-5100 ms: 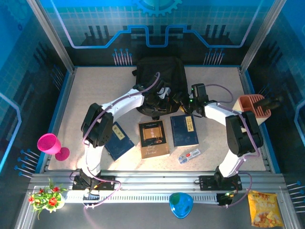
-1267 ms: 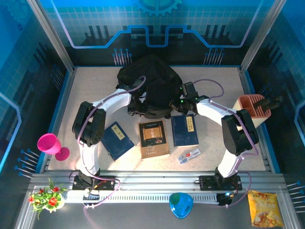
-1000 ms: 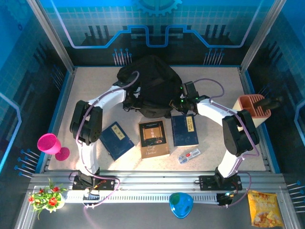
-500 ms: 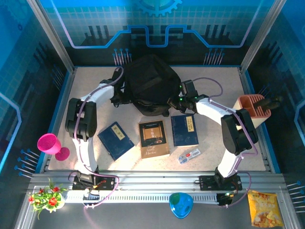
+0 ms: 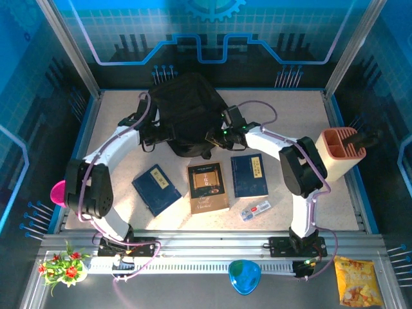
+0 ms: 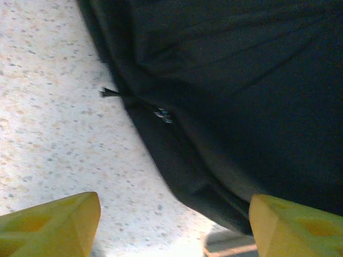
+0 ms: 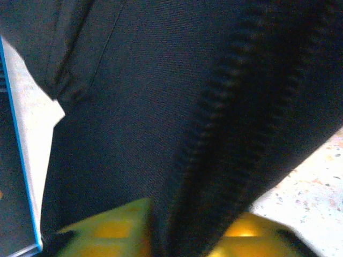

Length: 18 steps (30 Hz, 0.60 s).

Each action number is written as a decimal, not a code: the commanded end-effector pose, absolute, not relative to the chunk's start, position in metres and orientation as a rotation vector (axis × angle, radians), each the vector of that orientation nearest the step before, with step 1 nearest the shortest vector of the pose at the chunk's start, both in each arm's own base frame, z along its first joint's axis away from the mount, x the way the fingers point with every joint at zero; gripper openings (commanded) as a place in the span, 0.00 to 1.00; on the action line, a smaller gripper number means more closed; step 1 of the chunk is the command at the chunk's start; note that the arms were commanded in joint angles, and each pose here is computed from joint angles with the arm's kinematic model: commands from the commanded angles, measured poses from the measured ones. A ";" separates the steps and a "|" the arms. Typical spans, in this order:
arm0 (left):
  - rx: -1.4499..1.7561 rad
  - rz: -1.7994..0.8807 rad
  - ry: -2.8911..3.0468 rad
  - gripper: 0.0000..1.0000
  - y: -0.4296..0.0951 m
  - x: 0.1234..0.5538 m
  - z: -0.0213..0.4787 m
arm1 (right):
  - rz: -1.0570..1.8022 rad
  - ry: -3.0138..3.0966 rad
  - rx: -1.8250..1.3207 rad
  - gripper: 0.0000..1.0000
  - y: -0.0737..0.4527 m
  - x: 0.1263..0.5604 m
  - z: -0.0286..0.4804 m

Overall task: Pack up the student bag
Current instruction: Move the student bag to the top-center of the table, then pick up the book at the center of the table.

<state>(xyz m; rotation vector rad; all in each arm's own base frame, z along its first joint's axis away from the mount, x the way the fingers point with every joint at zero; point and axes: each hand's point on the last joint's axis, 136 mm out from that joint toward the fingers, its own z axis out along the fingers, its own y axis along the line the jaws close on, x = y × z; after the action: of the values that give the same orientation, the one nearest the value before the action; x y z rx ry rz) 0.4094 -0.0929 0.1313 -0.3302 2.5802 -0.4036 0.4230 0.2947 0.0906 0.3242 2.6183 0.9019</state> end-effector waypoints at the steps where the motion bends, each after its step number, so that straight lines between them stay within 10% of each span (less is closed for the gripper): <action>1: -0.288 -0.623 2.544 0.77 -0.120 0.399 0.148 | 0.769 2.549 0.229 0.52 0.274 0.424 0.122; 6: -0.200 -0.726 2.518 0.86 -0.147 0.381 0.159 | 0.661 2.519 0.147 0.72 0.233 0.395 0.147; 18: -0.174 -0.709 2.634 0.99 -0.207 0.329 0.128 | 0.425 2.731 -0.011 0.75 0.181 0.314 0.098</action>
<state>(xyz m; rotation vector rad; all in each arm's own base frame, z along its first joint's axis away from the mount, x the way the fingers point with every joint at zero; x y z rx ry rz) 0.3343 -0.2034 0.1313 -0.0968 2.6294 -0.7075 0.3312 0.1922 0.1125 0.0551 2.6579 0.5004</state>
